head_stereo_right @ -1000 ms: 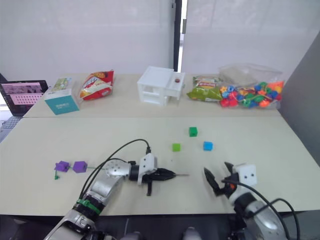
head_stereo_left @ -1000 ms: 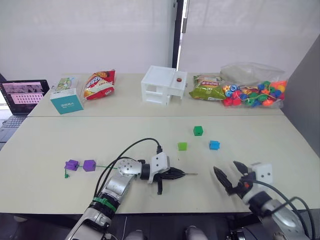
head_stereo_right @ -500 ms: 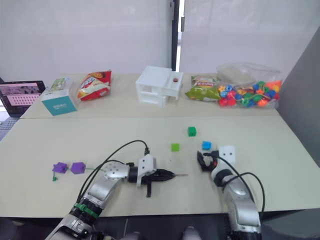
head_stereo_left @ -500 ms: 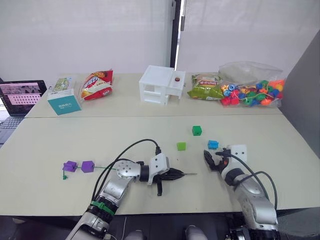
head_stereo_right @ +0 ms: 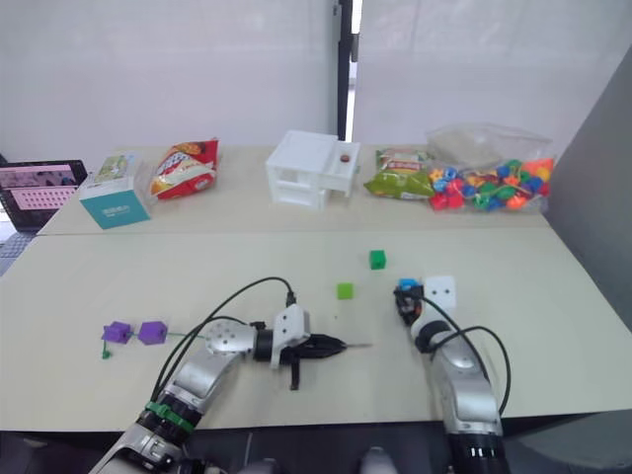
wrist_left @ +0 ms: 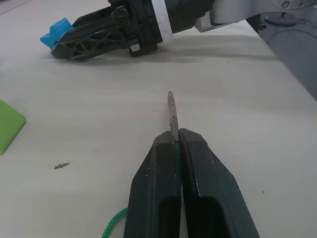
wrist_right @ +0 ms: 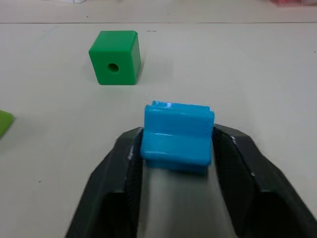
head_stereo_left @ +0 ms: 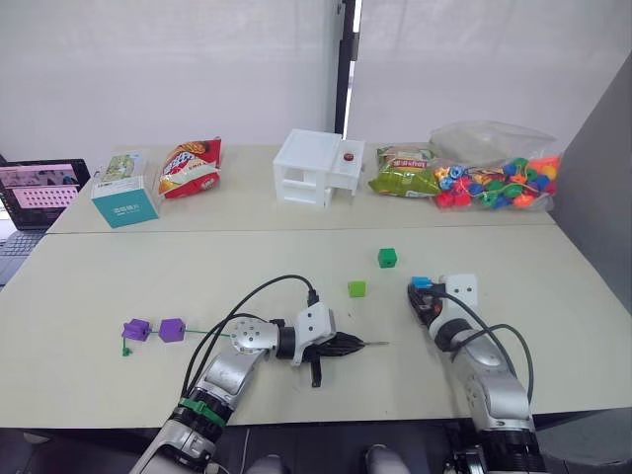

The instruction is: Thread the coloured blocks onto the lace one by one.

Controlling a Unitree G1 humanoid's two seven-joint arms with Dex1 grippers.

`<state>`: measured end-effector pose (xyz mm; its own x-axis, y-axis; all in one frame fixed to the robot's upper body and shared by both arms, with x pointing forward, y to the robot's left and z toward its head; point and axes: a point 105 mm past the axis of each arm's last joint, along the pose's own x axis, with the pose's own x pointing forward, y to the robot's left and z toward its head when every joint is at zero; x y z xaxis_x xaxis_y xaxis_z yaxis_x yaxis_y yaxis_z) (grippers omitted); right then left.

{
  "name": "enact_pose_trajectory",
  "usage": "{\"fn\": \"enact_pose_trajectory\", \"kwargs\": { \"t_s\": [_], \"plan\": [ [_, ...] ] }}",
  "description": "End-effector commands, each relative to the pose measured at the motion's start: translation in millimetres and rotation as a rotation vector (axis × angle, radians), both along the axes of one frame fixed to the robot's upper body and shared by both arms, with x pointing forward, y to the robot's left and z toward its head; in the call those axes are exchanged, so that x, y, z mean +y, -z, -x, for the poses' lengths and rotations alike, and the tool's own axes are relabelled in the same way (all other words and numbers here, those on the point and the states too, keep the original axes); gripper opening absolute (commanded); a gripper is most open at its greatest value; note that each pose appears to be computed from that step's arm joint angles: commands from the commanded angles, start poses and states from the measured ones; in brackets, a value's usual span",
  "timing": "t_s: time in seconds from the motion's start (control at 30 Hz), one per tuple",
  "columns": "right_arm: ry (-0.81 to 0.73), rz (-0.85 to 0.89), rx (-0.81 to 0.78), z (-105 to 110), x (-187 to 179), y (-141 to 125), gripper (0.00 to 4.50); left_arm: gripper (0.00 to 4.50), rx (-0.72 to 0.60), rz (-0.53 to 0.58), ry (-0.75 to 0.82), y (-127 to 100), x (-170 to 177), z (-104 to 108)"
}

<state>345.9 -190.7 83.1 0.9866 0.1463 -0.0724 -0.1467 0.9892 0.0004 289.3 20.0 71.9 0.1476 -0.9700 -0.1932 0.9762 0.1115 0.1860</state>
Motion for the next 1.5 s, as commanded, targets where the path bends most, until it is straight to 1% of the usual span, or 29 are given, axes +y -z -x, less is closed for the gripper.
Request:
{"fn": "enact_pose_trajectory", "kwargs": {
  "t_s": [0.03, 0.17, 0.27, 0.37, 0.53, 0.6, 0.67, 0.73, 0.8, 0.83, 0.87, 0.93, 0.97, 1.03, 1.1, 1.13, 1.2, 1.27, 1.37, 1.4, 1.43, 1.5],
  "plan": [
    [-0.002, -0.014, -0.032, 9.6, -3.2, -9.5, 1.16, 0.00, -0.026, 0.037, 0.011, -10.2, -4.8, 1.0],
    [-0.055, -0.018, -0.008, 33.9, 3.7, -12.0, 1.16, 0.00, -0.019, 0.071, -0.001, -14.6, -4.7, -1.8],
    [-0.069, -0.026, 0.022, 55.0, 10.2, -12.3, 1.16, 0.00, -0.018, 0.067, 0.005, -14.5, -3.3, -1.8],
    [-0.079, -0.032, 0.071, 75.2, 19.4, -6.6, 1.16, 0.00, -0.014, 0.059, 0.014, -13.2, -0.7, -0.8],
    [-0.063, -0.071, 0.130, 93.2, 29.2, 4.6, 1.16, 0.00, -0.009, 0.048, 0.021, -10.8, 5.1, 0.0],
    [-0.068, -0.060, 0.151, 97.3, 30.8, 8.0, 1.16, 0.00, -0.005, 0.063, 0.023, -12.6, 4.3, -0.3],
    [-0.050, -0.079, 0.137, 97.9, 26.8, 4.0, 1.16, 0.00, -0.004, 0.067, 0.049, -14.4, -0.4, 1.6],
    [-0.053, -0.082, 0.121, 97.6, 22.2, -2.7, 2.20, 0.00, -0.003, 0.076, 0.059, -16.5, -5.6, 1.7],
    [-0.078, -0.076, 0.117, 97.6, 20.4, -7.5, 2.83, 0.00, -0.002, 0.082, 0.061, -17.6, -8.0, 1.5],
    [-0.092, -0.071, 0.109, 97.3, 19.0, -11.6, 3.22, 0.00, -0.002, 0.084, 0.061, -17.5, -8.8, 1.5],
    [-0.110, -0.053, 0.077, 96.1, 17.3, -20.1, 3.54, 0.00, -0.002, 0.085, 0.061, -17.3, -9.4, 1.7],
    [-0.167, -0.029, 0.016, 94.5, 16.6, -39.5, 4.21, 0.00, -0.001, 0.084, 0.062, -15.8, -10.0, 2.9],
    [-0.193, -0.016, -0.007, 93.6, 15.4, -48.4, 4.46, 0.00, -0.001, 0.084, 0.062, -15.2, -10.1, 3.5],
    [-0.252, -0.001, -0.043, 91.9, 12.7, -65.4, 4.46, 0.00, 0.000, 0.084, 0.062, -14.3, -9.9, 4.8],
    [-0.344, 0.040, -0.054, 90.6, 11.0, -78.5, 4.46, 0.00, 0.001, 0.084, 0.058, -13.7, -9.3, 5.4],
    [-0.414, 0.087, -0.021, 91.9, 12.0, -77.0, 4.46, 0.00, 0.001, 0.085, 0.052, -13.5, -9.0, 5.1],
    [-0.600, 0.246, 0.090, 100.7, 14.4, -61.9, 4.46, 0.00, 0.001, 0.087, 0.041, -13.1, -8.2, 4.1],
    [-0.732, 0.318, 0.163, 103.0, 11.0, -56.7, 4.46, 0.00, -0.002, 0.081, 0.035, -11.8, -7.5, 3.2],
    [-0.872, 0.467, 0.234, 100.3, 5.2, -53.1, 4.46, 0.00, -0.004, 0.078, 0.029, -11.6, -6.5, 1.7],
    [-0.931, 0.566, 0.261, 98.0, 2.8, -48.0, 4.46, 0.00, -0.003, 0.080, 0.024, -11.8, -6.2, 0.9],
    [-0.977, 0.627, 0.277, 92.9, 0.5, -44.1, 4.46, 0.00, 0.000, 0.079, 0.021, -11.2, -6.1, 0.9],
    [-1.055, 0.684, 0.290, 81.0, 0.1, -40.8, 4.46, 0.00, 0.014, 0.074, 0.022, -8.9, -6.2, 2.6]
  ]
}}
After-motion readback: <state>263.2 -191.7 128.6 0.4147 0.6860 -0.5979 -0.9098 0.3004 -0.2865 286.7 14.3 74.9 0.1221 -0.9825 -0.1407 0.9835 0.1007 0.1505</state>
